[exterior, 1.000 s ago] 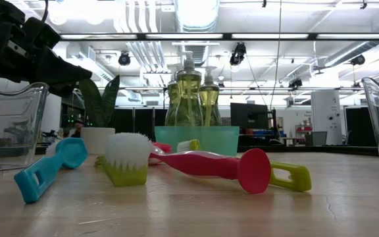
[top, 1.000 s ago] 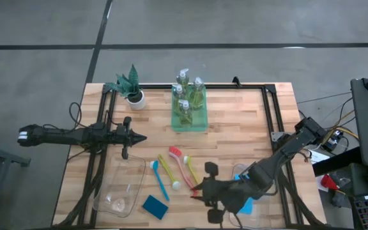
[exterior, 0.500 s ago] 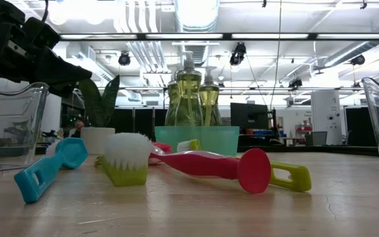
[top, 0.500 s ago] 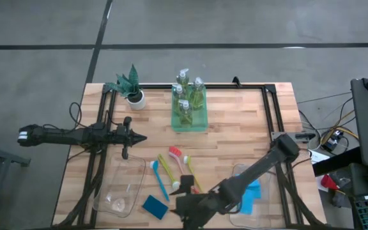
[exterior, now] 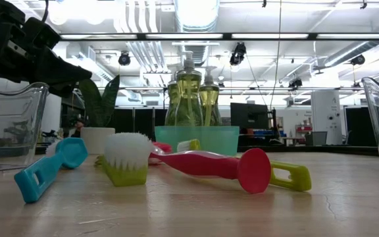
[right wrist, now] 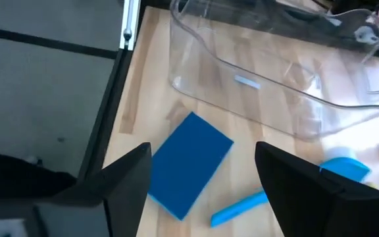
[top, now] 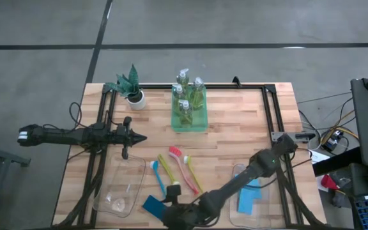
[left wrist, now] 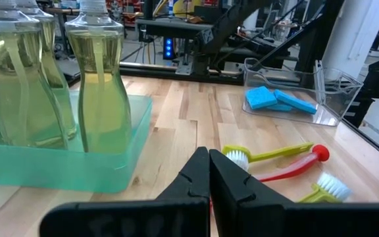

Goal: Pick & Place Kitchen Sink Supplies
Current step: Put the blue sponge into the right transparent bin

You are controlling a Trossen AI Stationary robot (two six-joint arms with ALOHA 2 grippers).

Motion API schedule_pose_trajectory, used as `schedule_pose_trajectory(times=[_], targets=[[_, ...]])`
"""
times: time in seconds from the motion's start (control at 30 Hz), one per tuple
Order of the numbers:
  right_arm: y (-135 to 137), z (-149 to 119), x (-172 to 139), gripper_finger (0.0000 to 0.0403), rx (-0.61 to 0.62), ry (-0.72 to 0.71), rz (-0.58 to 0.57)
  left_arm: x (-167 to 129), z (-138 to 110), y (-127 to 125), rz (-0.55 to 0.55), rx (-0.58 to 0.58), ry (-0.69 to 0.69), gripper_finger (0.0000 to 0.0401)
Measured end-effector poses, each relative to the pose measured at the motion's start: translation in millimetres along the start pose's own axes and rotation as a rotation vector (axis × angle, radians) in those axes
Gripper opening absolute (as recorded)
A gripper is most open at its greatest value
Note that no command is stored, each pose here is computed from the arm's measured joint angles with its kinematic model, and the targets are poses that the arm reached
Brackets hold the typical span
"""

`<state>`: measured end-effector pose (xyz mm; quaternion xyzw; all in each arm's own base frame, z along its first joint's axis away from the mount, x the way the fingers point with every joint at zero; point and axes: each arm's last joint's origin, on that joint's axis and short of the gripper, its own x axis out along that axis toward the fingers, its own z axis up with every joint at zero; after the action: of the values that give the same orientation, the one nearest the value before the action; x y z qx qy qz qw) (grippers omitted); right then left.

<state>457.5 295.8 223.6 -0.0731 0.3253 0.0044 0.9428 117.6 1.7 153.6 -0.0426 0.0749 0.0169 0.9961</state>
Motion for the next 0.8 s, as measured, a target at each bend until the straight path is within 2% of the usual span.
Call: schedule_pose_trajectory(times=[0.2, 0.47, 0.8], targets=[[10.4, -21.9, 30.3, 0.0252, -0.141, 0.041, -0.006, 0.0, 0.0, 0.0, 0.0, 0.0, 0.0, 0.0], [15.0, -46.3, 52.8, 0.0236, -0.283, 0.118, -0.014, 0.1, -0.1, 0.0, 0.0, 0.0, 0.001, 0.0], [14.4, -50.7, 58.7, 0.0224, -0.296, 0.129, -0.015, 0.1, -0.1, 0.0, 0.0, 0.0, 0.001, 0.0]])
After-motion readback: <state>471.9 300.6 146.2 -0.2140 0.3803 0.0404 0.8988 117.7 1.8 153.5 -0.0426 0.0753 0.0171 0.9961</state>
